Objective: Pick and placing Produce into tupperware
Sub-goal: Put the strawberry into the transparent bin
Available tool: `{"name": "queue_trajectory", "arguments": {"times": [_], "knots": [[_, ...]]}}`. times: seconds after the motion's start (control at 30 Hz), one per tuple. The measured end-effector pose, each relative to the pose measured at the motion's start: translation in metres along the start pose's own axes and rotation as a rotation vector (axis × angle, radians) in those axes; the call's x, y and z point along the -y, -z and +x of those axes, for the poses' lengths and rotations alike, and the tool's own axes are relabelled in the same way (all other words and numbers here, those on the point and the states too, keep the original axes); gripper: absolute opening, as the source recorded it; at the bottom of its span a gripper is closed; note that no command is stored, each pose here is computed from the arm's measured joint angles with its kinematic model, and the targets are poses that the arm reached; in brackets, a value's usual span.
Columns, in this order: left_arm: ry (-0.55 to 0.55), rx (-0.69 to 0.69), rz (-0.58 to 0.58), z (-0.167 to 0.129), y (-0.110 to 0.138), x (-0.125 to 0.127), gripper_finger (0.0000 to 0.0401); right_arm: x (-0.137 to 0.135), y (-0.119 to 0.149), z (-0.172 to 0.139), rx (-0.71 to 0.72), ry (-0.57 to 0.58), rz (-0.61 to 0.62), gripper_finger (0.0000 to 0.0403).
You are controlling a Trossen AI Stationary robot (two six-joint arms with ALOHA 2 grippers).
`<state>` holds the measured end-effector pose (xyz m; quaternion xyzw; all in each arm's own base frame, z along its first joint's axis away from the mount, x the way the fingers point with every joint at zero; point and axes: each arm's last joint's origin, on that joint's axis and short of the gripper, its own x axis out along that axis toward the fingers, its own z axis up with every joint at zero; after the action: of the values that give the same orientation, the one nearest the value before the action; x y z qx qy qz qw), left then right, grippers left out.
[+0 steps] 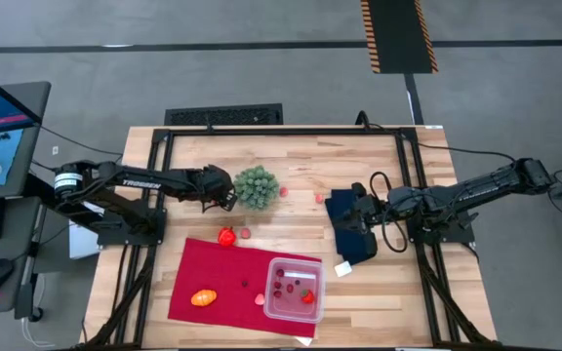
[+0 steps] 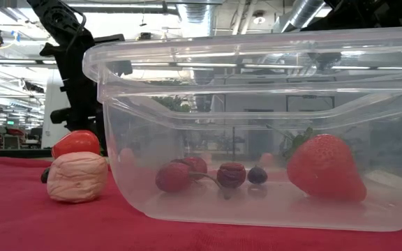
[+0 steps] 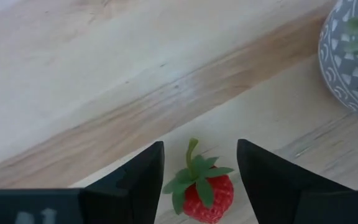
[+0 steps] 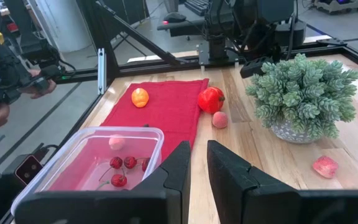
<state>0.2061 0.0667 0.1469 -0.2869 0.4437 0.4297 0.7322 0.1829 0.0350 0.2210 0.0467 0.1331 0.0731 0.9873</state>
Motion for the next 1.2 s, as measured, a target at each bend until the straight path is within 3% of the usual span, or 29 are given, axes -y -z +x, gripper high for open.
{"name": "queue_trajectory", "arguments": {"times": [1.2], "knots": [[-0.039, 0.000, -0.155, 0.0003, 0.0010, -0.0031, 0.0194, 0.0000, 0.0000, 0.0000, 0.000, 0.000, 0.000, 0.0077]]}}
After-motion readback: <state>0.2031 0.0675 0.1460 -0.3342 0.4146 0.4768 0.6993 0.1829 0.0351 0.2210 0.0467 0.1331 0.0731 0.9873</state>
